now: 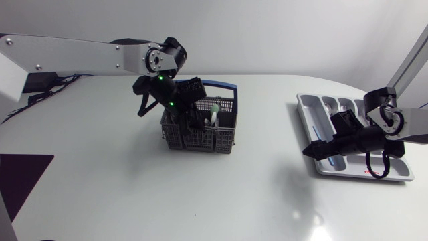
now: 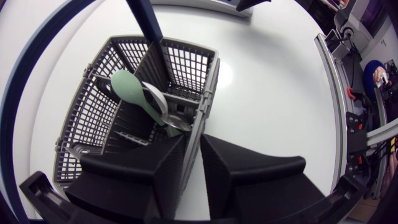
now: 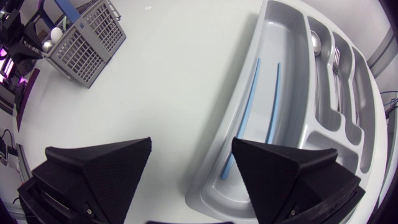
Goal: Unload the cutlery basket into the drawer organizer.
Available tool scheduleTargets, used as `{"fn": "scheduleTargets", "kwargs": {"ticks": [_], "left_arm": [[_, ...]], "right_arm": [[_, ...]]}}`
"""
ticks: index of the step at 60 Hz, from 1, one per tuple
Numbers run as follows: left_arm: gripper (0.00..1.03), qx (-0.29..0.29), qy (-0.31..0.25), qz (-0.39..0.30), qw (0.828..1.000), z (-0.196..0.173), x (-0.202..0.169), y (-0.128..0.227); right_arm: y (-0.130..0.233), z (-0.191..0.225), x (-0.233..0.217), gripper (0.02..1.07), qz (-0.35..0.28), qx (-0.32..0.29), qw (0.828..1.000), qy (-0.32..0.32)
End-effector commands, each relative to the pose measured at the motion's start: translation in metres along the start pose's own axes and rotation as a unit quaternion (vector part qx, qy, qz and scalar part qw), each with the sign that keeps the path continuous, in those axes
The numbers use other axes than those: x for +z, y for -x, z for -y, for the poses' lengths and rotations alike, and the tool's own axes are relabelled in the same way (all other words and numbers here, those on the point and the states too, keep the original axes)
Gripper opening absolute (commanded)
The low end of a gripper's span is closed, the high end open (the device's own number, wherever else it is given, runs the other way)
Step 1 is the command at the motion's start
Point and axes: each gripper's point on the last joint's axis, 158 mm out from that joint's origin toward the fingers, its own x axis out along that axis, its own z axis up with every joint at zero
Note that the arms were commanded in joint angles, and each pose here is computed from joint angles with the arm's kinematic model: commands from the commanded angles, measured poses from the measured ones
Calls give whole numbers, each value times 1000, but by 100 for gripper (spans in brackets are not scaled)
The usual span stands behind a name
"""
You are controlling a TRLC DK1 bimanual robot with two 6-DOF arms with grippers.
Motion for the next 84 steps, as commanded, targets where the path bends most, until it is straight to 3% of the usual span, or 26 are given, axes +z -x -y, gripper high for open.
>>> {"fn": "scheduleTargets", "kwargs": {"ticks": [1, 26, 46, 61, 84], "left_arm": [[25, -22, 22, -11, 999, 17, -11, -5], [25, -3, 148, 31, 989, 3, 12, 9], [25, -3, 251, 36, 967, 1, 18, 10], [25, 14, 307, 40, 951, -8, 20, 7], [25, 54, 338, 32, 939, -17, 16, 0]], "right_arm": [[-1, -4, -4, 95, 0, -1, 1000, 12], [-2, -4, -6, 95, -1, -3, 1000, 11], [-2, -5, -8, 95, -1, -3, 1000, 10], [-1, -6, -9, 95, -1, -3, 1000, 11], [-1, -7, -11, 95, -2, -3, 1000, 13]]}}
